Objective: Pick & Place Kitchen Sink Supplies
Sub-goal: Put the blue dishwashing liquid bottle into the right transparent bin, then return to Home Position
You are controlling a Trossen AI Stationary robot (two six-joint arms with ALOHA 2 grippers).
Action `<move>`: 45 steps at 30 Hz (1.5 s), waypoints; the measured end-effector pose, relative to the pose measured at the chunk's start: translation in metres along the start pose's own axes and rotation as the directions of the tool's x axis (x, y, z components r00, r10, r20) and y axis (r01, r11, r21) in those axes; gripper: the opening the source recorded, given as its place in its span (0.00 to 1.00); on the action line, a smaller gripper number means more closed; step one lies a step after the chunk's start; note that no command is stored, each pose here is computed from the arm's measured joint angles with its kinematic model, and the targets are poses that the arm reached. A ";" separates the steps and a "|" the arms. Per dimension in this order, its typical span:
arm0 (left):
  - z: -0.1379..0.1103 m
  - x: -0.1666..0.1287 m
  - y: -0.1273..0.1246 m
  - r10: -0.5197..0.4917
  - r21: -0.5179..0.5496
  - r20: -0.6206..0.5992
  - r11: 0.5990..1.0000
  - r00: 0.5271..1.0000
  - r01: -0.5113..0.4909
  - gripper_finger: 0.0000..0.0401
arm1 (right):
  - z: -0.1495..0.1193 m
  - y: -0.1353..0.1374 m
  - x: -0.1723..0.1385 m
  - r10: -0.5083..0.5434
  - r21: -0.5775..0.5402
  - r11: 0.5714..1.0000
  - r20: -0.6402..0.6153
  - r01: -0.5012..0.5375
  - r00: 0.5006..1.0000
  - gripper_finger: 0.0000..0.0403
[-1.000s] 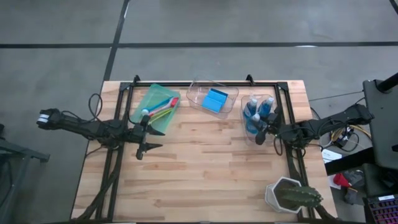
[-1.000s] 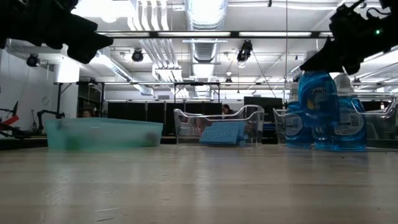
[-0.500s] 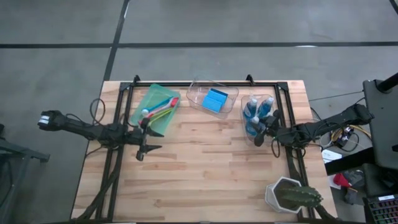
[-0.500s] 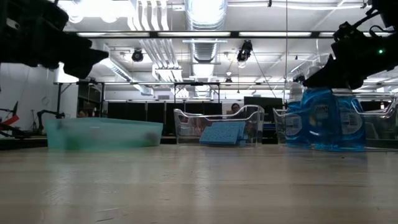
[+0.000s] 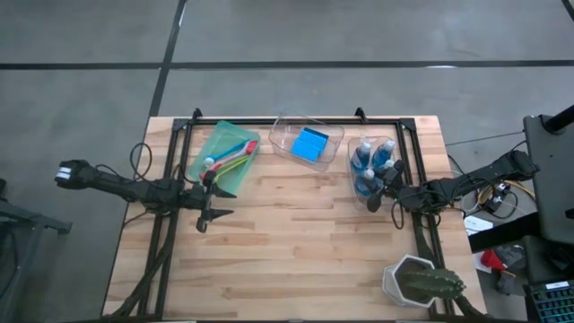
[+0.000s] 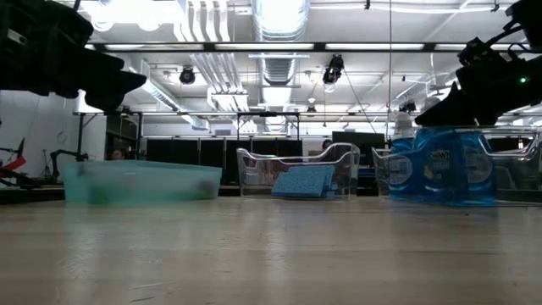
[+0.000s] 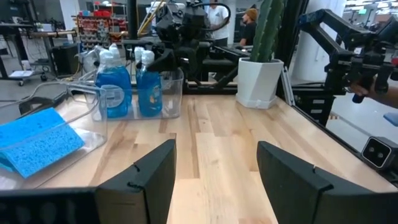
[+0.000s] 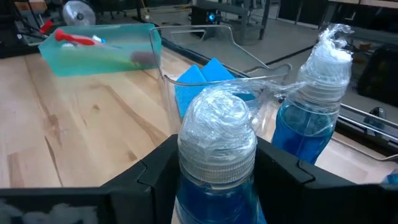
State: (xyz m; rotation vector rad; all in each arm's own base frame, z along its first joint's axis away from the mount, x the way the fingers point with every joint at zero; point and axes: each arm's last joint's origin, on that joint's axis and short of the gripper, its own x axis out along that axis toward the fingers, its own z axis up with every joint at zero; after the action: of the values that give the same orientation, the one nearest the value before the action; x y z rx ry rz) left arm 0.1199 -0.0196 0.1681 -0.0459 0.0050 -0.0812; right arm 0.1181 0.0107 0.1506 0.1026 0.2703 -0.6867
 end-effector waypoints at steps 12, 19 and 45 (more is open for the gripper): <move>-0.002 0.000 0.000 0.001 -0.026 -0.014 1.000 1.000 -0.001 0.54 | 0.011 0.003 -0.002 0.028 -0.081 0.996 0.002 -0.028 1.000 0.55; -0.003 0.000 0.000 0.003 -0.029 -0.030 1.000 1.000 -0.004 0.54 | 0.027 0.006 -0.005 0.054 -0.088 0.995 0.026 -0.052 0.998 0.60; 0.000 0.000 0.001 0.026 -0.028 0.010 0.999 1.000 -0.026 0.54 | 0.085 0.023 -0.024 0.545 -0.160 0.836 0.133 -0.525 0.828 0.25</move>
State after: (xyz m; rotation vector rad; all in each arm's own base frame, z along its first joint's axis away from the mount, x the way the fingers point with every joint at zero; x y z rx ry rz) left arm 0.1198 -0.0189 0.1684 -0.0736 -0.0036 -0.0551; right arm 0.1329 0.0275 0.2386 0.0032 0.1017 -0.1110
